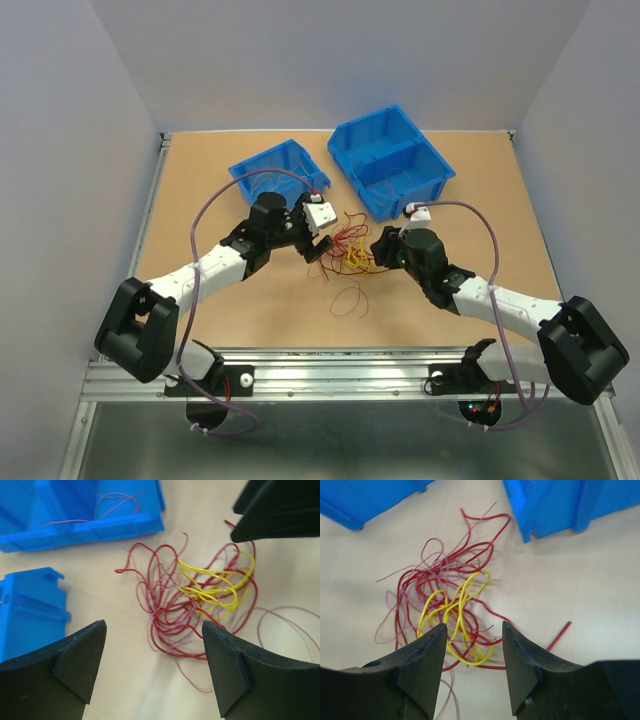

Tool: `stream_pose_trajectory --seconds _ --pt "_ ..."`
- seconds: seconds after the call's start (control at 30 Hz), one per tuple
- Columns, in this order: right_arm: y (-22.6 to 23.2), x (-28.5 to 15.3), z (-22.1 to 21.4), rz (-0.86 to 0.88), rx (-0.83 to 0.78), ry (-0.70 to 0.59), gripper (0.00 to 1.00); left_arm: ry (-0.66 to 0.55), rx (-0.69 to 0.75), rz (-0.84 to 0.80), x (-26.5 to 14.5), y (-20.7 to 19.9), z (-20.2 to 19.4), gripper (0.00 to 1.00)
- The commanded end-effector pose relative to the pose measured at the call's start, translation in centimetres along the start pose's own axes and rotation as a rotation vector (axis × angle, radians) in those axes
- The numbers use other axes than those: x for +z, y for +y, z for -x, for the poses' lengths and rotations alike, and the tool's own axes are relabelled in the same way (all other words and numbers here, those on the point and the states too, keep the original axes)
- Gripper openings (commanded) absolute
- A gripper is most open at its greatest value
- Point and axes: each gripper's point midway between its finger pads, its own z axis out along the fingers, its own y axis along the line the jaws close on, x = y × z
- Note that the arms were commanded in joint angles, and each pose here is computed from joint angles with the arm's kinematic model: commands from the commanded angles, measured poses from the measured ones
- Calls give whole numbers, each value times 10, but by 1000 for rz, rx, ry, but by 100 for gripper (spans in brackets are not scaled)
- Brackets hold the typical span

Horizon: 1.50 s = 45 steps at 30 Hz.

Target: Untangle the cables

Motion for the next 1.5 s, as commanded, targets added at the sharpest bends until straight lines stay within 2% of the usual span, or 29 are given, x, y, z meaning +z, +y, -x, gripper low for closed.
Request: stream_pose_trajectory --seconds 0.0,0.13,0.57,0.93,1.0,1.07,1.23,1.37,1.47 --pt "49 -2 30 210 -22 -40 53 -62 113 -163 1 -25 10 88" --pt "62 -1 22 289 -61 1 53 -35 101 -165 8 -23 2 87" --pt "58 15 2 257 -101 85 57 -33 125 -177 7 -25 0 86" --pt "68 19 -10 297 -126 150 57 -30 120 -182 8 -26 -1 86" --pt "71 19 -15 310 -134 172 56 -27 119 -180 8 -25 -1 86" --pt "76 18 -19 338 -138 195 50 -26 118 -181 8 -25 -2 86" --pt "91 14 -26 403 -151 252 49 -22 116 -183 9 -25 -3 86" --pt "98 8 -33 442 -175 293 58 -20 112 -184 10 -25 -3 86" --pt "101 8 -34 454 -192 311 59 -22 115 -185 9 -25 -3 85"
